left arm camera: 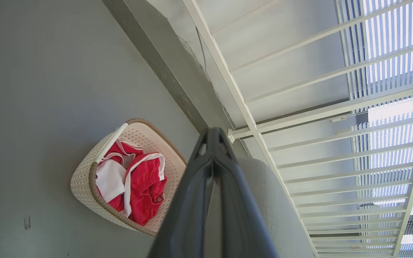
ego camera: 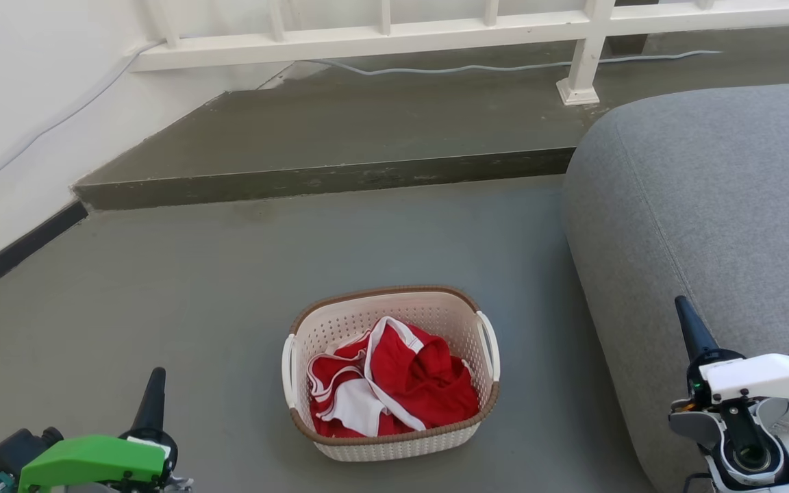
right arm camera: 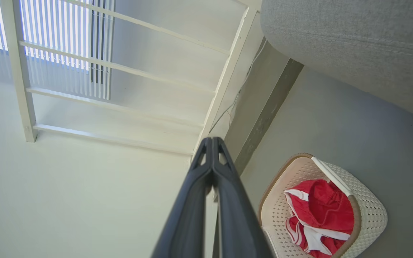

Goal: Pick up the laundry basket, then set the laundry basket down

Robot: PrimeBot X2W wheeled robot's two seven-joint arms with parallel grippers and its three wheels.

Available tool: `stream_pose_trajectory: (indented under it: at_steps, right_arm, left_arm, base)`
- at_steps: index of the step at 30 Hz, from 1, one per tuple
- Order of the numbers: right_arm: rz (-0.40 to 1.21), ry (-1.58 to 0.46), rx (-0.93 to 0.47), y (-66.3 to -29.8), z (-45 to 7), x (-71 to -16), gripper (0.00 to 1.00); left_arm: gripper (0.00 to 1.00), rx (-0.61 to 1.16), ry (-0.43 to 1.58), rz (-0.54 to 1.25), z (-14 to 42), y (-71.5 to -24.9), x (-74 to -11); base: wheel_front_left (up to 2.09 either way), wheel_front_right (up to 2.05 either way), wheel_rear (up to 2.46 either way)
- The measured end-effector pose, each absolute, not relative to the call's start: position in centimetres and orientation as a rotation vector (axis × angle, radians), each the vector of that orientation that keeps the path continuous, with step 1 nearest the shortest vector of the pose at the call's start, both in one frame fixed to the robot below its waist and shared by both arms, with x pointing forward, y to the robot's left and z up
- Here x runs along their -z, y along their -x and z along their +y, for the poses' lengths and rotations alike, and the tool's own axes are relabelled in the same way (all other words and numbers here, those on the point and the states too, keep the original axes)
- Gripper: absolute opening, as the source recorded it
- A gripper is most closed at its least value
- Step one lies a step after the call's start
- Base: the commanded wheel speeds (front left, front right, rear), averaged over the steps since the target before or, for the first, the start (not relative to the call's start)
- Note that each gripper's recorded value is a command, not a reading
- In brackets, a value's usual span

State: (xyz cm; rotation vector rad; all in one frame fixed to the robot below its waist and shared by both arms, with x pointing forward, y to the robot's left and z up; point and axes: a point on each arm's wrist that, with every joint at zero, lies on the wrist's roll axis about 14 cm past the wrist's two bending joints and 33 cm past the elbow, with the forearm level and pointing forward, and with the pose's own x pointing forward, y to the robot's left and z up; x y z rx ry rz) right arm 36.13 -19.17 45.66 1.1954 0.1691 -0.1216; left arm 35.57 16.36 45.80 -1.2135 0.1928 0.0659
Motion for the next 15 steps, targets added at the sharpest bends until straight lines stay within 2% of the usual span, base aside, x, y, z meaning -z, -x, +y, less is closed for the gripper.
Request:
stream_pose_trajectory:
  at_steps: [15]
  right_arm:
    - [0.123,-1.41,0.123,-36.73,-19.82,-46.37,0.0]
  left_arm:
    - [0.0,-0.063,1.415,0.15,17.31,-36.48,-46.76]
  base:
    - [0.0,0.0,0.0]
